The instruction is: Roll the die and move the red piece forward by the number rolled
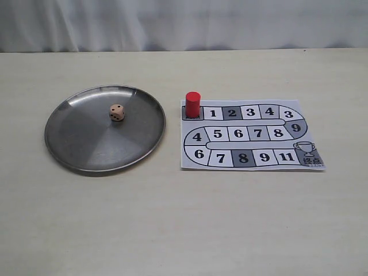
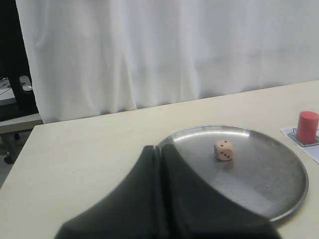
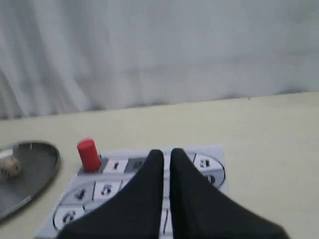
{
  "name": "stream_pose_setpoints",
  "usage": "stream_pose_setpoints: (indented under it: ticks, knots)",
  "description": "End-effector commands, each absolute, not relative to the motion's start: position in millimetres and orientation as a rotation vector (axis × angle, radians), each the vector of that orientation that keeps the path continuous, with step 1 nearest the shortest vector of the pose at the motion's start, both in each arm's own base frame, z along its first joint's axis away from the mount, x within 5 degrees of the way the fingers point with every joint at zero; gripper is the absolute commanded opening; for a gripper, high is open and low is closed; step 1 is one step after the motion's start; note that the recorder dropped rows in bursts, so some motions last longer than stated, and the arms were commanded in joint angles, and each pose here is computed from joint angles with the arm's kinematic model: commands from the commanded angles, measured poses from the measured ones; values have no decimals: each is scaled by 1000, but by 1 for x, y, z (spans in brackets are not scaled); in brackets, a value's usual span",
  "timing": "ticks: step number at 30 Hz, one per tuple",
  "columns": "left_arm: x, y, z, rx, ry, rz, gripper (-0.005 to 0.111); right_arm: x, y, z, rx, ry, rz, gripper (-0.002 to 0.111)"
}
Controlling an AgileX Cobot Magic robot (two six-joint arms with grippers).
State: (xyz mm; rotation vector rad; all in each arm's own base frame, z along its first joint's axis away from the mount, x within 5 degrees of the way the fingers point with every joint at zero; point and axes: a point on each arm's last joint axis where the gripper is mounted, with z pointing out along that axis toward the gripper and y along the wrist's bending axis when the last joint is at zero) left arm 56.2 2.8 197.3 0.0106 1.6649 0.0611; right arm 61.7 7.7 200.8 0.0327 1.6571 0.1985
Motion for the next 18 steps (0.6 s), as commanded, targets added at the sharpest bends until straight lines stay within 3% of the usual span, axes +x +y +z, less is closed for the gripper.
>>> stream_pose_setpoints:
  ticks: [1,6,8,18]
  knots:
    - [56,2,198,18,1655,53,0,61,-1,222,221,1397,277,5]
    - [56,2,198,18,1655,53,0,58,-8,236,287,1226,286,5]
    - [56,2,198,18,1655,53,0,59,-2,234,140,1277,188,5]
    - [56,2,198,18,1655,53,0,98,4,224,137,1671,182,5]
